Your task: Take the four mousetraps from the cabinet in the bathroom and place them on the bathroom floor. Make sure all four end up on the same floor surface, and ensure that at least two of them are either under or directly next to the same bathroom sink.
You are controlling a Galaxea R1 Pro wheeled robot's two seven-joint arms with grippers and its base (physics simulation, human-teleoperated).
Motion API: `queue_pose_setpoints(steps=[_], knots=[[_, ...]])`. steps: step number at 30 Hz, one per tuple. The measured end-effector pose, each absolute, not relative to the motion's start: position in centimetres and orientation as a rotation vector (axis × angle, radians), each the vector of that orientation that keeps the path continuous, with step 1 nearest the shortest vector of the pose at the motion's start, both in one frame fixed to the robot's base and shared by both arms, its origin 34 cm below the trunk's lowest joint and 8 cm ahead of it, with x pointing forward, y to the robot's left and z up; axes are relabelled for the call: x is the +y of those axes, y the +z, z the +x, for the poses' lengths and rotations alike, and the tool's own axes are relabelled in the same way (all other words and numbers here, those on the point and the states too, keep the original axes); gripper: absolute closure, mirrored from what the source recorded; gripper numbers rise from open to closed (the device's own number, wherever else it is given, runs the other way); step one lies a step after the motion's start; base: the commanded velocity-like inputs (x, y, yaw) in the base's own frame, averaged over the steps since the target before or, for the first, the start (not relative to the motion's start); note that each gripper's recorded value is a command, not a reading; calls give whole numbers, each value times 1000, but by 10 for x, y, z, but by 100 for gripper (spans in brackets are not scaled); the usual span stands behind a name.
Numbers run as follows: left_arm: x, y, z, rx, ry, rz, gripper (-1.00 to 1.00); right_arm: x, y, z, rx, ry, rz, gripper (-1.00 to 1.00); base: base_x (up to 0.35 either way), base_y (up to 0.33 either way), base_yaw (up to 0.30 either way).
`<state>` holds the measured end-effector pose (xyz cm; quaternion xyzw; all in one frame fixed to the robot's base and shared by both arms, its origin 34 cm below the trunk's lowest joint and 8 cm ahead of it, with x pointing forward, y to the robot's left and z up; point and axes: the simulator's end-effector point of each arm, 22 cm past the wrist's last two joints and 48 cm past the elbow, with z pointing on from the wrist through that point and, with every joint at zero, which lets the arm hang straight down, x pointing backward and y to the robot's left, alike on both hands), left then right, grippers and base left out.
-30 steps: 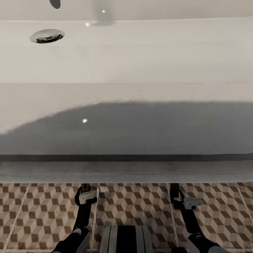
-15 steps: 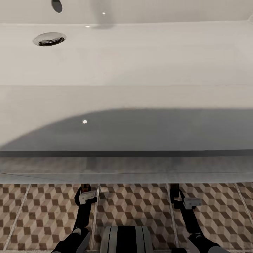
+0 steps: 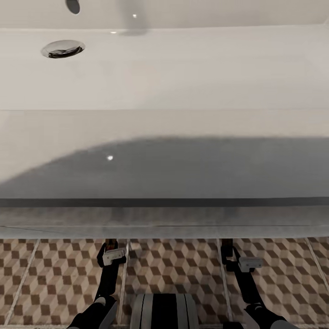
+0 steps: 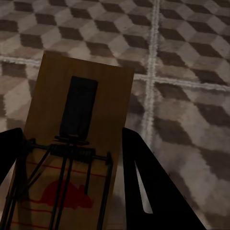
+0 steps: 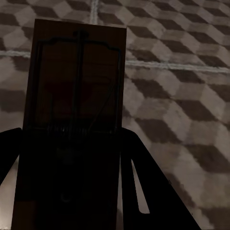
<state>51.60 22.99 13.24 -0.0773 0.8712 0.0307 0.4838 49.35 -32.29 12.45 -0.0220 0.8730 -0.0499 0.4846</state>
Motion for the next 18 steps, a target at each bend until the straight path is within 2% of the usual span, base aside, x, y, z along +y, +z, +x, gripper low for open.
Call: queue_pose_setpoints(steps=[18], knots=[[230, 114, 501, 2163, 80, -187, 100, -324, 107, 478, 2166, -126, -54, 100, 0, 0, 0]])
